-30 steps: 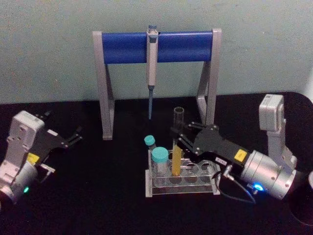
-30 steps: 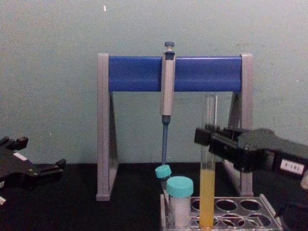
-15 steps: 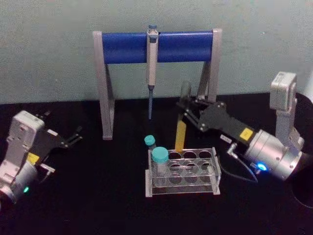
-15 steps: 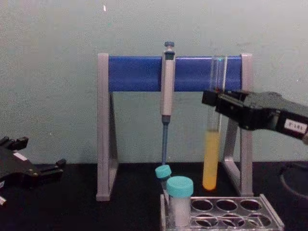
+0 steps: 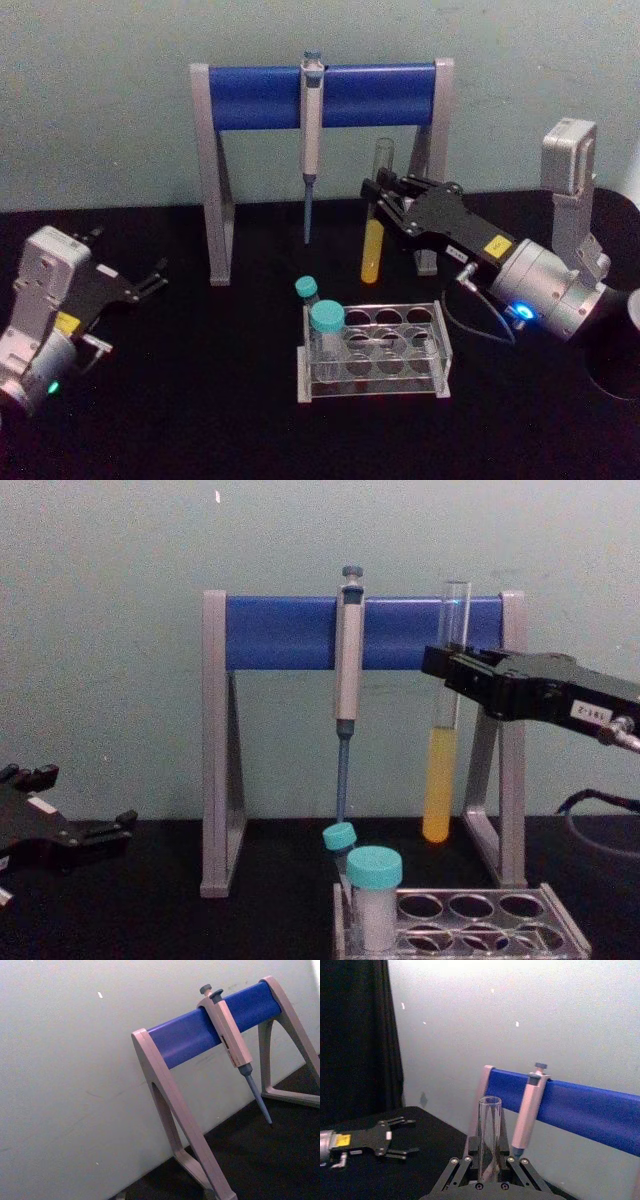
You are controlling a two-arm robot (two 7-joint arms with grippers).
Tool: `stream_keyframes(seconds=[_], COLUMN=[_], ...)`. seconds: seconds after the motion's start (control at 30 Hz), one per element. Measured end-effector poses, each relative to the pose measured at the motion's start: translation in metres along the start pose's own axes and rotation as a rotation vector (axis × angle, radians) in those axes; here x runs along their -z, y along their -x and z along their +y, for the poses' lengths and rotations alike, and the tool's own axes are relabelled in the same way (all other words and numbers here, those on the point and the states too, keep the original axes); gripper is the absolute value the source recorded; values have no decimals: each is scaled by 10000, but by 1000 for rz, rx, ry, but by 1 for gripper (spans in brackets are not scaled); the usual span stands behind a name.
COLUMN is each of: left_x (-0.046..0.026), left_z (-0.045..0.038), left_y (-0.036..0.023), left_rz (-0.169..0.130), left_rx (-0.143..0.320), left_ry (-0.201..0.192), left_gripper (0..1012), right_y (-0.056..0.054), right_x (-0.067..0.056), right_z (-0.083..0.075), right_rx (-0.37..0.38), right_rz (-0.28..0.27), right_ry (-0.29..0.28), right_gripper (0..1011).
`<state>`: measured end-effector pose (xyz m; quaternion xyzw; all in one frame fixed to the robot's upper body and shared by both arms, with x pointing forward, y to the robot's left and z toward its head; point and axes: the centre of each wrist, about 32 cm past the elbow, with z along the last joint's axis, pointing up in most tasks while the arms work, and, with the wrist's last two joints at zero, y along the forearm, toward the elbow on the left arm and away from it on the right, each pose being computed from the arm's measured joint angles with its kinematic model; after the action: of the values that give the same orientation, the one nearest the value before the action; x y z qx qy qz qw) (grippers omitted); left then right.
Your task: Pick up the test tube from the test tube rack, shake it, then place it back into the test tube rack.
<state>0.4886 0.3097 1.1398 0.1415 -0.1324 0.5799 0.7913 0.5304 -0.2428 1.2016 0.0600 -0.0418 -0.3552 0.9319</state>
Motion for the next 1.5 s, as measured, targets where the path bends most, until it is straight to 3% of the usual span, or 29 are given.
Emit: stream_keyframes(seconds=[0.33, 0.47, 0.63, 0.77, 1.1, 1.33, 1.5], left_x=[0, 0, 0, 0, 0, 0, 0], left_z=[0, 0, 0, 0, 0, 0, 0], left_y=[0, 0, 0, 0, 0, 0, 0], left_rz=[0, 0, 0, 0, 0, 0, 0], left_rx=[0, 0, 0, 0, 0, 0, 0], left_ry=[0, 0, 0, 0, 0, 0, 0], left_gripper=[1001, 1001, 1001, 1001, 1001, 1001, 1001], right_y=[1, 40, 117, 188, 220, 147, 91], right_x=[-38, -84, -133, -153, -65, 4, 24], right_z=[-127, -269, -394, -445, -257, -91, -56], right_rx=[65, 83, 68, 16, -83, -43, -1], right_rz=[-26, -36, -29, 12, 91, 47, 21], right_ry=[12, 32, 68, 76, 24, -23, -34], right_gripper=[229, 228, 229, 229, 228, 228, 228])
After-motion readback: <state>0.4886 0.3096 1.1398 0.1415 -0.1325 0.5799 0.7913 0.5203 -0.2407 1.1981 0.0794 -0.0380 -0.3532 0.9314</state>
